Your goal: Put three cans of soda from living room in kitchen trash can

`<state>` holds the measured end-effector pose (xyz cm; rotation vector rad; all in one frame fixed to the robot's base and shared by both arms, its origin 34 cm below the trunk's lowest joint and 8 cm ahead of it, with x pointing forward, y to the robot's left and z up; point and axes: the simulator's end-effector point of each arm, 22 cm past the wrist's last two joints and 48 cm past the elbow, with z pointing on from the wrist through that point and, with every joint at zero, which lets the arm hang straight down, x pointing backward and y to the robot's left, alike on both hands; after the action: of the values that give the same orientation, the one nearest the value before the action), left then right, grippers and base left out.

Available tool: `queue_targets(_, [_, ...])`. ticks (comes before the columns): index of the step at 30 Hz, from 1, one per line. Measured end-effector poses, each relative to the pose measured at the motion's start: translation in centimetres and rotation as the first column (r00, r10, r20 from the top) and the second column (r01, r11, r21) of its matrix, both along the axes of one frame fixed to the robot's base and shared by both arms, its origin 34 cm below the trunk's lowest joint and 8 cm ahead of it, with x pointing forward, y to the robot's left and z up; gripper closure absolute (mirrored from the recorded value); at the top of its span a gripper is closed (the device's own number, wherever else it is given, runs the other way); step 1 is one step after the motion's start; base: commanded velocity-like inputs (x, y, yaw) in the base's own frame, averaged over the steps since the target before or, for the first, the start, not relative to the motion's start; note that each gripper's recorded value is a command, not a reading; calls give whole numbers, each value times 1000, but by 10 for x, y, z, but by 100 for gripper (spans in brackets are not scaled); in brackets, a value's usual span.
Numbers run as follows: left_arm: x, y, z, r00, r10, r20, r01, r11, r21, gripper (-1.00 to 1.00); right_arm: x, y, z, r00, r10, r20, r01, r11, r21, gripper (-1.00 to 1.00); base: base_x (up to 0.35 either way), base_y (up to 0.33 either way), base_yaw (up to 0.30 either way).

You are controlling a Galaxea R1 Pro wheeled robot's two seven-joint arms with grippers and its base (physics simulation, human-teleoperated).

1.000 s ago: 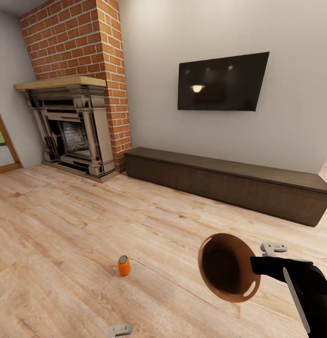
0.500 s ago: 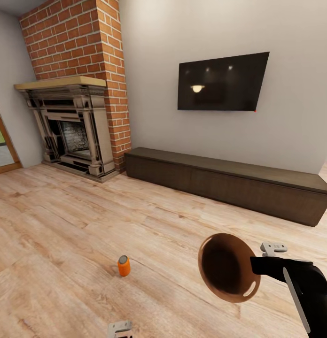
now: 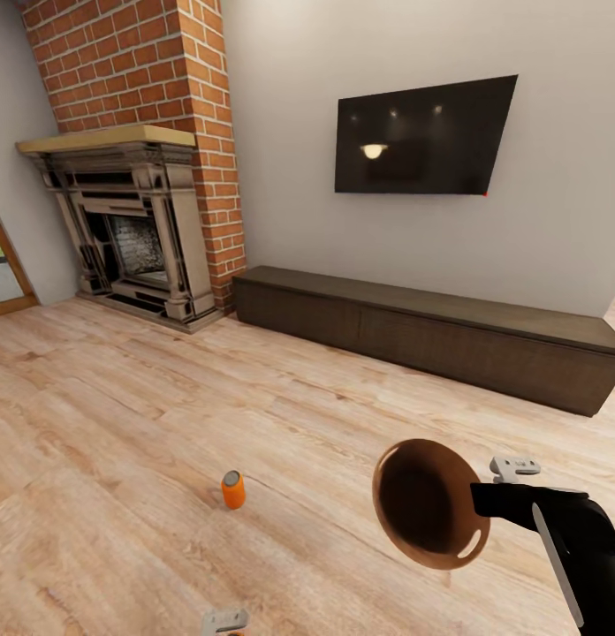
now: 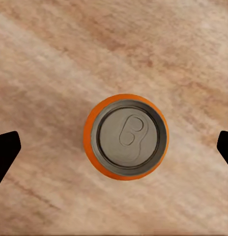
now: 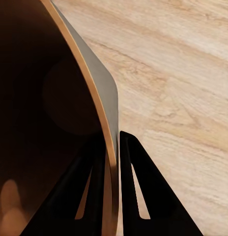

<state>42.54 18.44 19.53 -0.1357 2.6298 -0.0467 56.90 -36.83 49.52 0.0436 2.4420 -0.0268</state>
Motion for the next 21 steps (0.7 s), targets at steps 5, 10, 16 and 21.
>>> queue_targets(5, [-1, -2, 0, 1000, -14, 4, 14, 1000, 4, -100, 0, 0, 0, 1000, 0, 1, 0, 1000, 2, 100, 0, 0, 0])
queue_targets(10, [1, -2, 1, 1000, -16, 13, 16, 1000, 5, -100, 0, -1, 0, 1000, 0, 0, 0, 1000, -1, 100, 0, 0, 0])
queue_targets(16, [7, -2, 4, 999, -13, 41, 13, 1000, 6, -100, 0, 1, 0, 1000, 3, 0, -3, 1000, 0, 100, 0, 0, 0])
queue_targets(21, [5, -2, 0, 999, -11, 35, 11, 1000, 6, -100, 0, 1, -7, 1000, 3, -14, -3, 1000, 0, 100, 0, 0, 0])
